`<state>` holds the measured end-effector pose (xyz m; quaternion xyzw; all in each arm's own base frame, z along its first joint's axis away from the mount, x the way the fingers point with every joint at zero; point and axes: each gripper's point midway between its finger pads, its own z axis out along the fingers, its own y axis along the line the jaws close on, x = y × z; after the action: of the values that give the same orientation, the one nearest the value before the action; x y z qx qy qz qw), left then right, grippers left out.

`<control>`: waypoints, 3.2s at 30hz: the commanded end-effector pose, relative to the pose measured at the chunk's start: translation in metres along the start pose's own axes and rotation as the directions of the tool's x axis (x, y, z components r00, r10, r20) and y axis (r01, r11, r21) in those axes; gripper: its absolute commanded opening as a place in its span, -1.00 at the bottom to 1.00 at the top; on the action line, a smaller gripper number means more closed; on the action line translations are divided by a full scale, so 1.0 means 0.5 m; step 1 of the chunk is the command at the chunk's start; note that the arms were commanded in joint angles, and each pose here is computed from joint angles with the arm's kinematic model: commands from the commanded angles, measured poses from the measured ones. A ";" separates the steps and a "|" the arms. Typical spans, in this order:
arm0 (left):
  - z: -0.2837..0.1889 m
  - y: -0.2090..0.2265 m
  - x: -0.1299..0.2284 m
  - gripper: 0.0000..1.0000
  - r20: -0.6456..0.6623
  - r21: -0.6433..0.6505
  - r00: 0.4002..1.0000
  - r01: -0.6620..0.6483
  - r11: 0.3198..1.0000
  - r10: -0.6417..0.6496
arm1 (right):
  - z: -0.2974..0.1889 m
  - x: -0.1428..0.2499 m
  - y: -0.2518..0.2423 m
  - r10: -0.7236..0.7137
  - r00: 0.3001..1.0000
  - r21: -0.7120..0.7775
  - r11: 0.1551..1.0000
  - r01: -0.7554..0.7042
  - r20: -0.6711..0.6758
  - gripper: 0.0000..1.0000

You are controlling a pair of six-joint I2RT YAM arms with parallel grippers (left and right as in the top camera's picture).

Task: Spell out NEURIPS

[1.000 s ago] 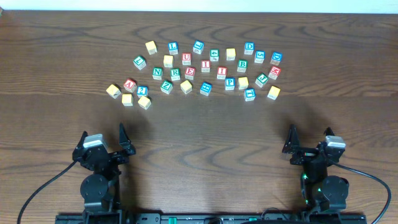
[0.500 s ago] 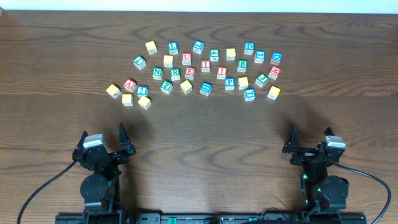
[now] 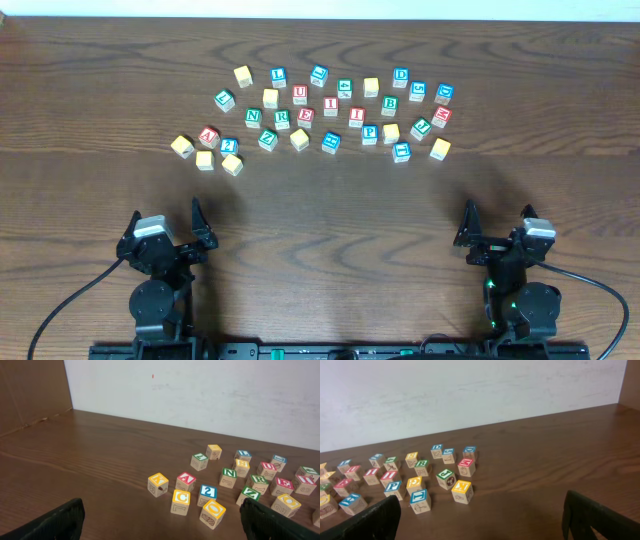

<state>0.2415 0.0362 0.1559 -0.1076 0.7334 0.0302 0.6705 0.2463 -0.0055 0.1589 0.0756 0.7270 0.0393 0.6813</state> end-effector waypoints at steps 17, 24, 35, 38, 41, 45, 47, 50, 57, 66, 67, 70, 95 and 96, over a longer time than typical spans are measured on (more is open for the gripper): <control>0.003 0.007 0.035 0.95 -0.049 -0.013 0.999 -0.020 1.000 0.020 | 0.000 0.001 -0.002 -0.014 1.000 0.003 1.000 0.014 0.001 0.99; 0.003 0.007 0.035 0.95 -0.049 -0.013 0.999 -0.021 1.000 0.020 | 0.000 0.001 -0.002 -0.014 1.000 0.003 1.000 0.014 0.001 0.99; 0.003 0.007 0.035 0.95 -0.049 -0.013 0.999 -0.021 1.000 0.020 | 0.000 0.001 -0.002 -0.014 1.000 0.003 1.000 0.014 0.001 0.98; 0.003 0.007 0.035 0.95 -0.049 -0.013 0.999 -0.021 1.000 0.020 | 0.000 0.001 -0.002 -0.014 1.000 0.003 1.000 0.014 0.001 0.99; 0.003 0.007 0.035 0.95 -0.049 -0.012 0.999 -0.020 1.000 0.019 | 0.000 0.001 -0.002 -0.014 1.000 0.003 1.000 0.014 0.001 0.99; 0.003 0.007 0.035 0.95 -0.049 -0.012 0.999 -0.020 1.000 0.020 | 0.000 0.001 -0.002 -0.014 1.000 0.003 1.000 0.014 0.001 0.98; 0.003 0.004 0.029 0.95 -0.037 -0.005 0.999 -0.003 1.000 0.003 | 0.000 0.001 -0.002 -0.014 1.000 0.003 1.000 0.014 0.001 0.99; 0.002 -0.022 0.020 0.95 -0.024 0.068 0.999 0.040 0.997 -0.039 | 0.000 0.001 -0.002 -0.014 1.000 0.003 1.000 0.014 0.001 0.99; -0.005 -0.053 -0.024 0.95 -0.072 0.136 0.993 0.102 0.985 -0.093 | 0.000 0.001 -0.002 -0.014 1.000 0.003 1.000 0.014 0.001 0.98; 0.040 -0.104 -0.152 0.95 -0.268 0.177 0.961 0.119 0.977 -0.068 | 0.000 0.001 -0.002 -0.014 1.000 0.003 1.000 0.014 0.001 0.99; 0.047 -0.111 -0.166 0.95 -0.293 0.184 0.954 0.123 0.975 -0.065 | 0.000 0.001 -0.002 -0.014 1.000 0.003 1.000 0.014 0.001 0.99; 0.069 -0.129 -0.205 0.95 -0.360 0.196 0.931 0.136 0.971 -0.058 | 0.000 0.001 -0.002 -0.014 1.000 0.003 1.000 0.014 0.001 0.99; 0.152 -0.160 -0.304 0.95 -0.592 0.190 0.805 0.098 0.977 0.034 | -0.018 -0.111 0.029 -0.032 0.988 -0.055 0.998 0.041 0.152 0.99; 0.152 -0.160 -0.304 0.95 -0.593 0.190 0.805 0.098 0.977 0.034 | -0.018 -0.117 0.034 -0.032 0.988 -0.067 0.997 0.043 0.150 0.98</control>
<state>0.3425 -0.0094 0.2982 -0.0580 0.9066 -0.0913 0.4080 0.2453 -0.0005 0.1947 0.0576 0.6884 0.0484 0.7214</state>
